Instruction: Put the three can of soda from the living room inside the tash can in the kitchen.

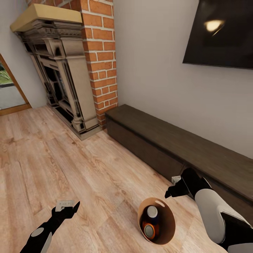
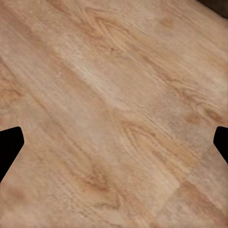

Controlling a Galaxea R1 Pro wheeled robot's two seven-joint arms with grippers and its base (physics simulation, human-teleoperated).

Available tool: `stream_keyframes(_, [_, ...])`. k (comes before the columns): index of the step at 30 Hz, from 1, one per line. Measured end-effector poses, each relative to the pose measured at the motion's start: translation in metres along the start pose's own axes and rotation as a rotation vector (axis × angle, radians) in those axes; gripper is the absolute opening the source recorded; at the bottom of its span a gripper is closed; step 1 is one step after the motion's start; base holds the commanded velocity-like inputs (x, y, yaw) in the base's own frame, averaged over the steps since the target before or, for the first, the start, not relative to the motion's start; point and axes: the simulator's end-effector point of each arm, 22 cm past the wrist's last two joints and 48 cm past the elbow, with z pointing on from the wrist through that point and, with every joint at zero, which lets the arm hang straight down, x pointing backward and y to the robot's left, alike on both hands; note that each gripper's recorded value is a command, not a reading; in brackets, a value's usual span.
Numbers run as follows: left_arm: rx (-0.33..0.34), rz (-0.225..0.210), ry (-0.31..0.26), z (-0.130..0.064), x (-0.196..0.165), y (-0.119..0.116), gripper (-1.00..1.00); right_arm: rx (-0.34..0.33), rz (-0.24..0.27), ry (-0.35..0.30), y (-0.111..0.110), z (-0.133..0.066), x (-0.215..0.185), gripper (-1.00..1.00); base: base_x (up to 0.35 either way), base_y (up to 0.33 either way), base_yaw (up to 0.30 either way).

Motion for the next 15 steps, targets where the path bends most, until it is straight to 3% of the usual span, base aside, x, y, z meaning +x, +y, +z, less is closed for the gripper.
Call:
stream_keyframes(3, [0.000, 0.000, 0.000, -0.003, -0.006, 0.000, 1.00, -0.001, -0.002, -0.002, 0.001, -0.005, -0.001, 1.00, 0.000, 0.000, 0.000])
stream_keyframes(9, [0.000, 0.001, 0.001, -0.009, -0.018, -0.002, 1.00, -0.027, -0.001, -0.059, 0.001, 0.002, 0.011, 1.00, 0.000, 0.000, 0.000])
stream_keyframes(15, [0.001, 0.000, 0.011, -0.015, -0.025, -0.003, 1.00, 0.061, -0.009, -0.111, -0.020, 0.006, 0.020, 1.00, 0.000, 0.000, 0.000])
